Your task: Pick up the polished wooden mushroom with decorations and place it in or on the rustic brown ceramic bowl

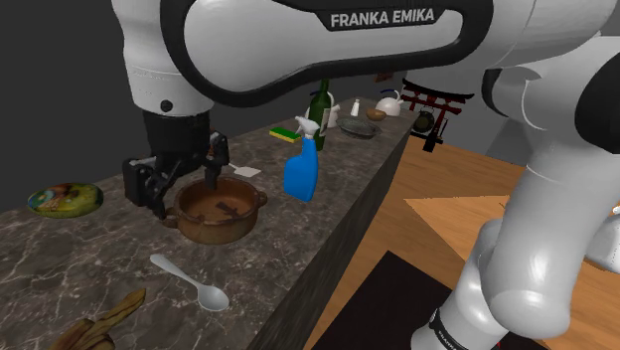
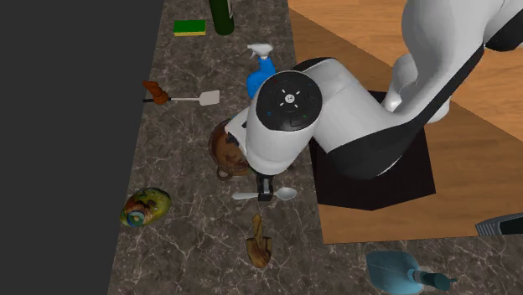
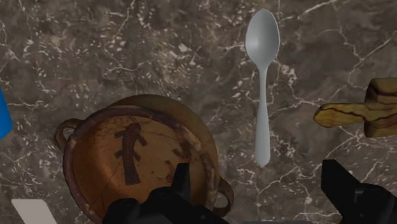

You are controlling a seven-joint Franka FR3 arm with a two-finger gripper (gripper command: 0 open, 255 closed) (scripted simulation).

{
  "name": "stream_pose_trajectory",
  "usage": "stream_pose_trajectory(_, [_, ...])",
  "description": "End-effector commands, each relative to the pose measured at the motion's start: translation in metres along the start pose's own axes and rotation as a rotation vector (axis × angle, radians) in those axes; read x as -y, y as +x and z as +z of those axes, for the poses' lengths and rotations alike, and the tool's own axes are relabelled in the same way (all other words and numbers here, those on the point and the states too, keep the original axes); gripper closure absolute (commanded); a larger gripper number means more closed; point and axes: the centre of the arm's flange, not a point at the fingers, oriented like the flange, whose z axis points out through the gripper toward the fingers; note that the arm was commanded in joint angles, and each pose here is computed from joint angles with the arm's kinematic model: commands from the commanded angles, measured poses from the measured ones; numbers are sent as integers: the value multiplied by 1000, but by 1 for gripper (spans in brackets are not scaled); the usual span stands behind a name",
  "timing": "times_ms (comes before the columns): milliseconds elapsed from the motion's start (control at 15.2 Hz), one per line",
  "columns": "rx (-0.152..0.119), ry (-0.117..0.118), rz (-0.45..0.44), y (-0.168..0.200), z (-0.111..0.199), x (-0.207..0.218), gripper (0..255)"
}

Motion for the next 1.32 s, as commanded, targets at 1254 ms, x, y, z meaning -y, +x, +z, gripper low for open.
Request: stream_pose_trajectory(1254, [13,-5,-23,20,55,66,0])
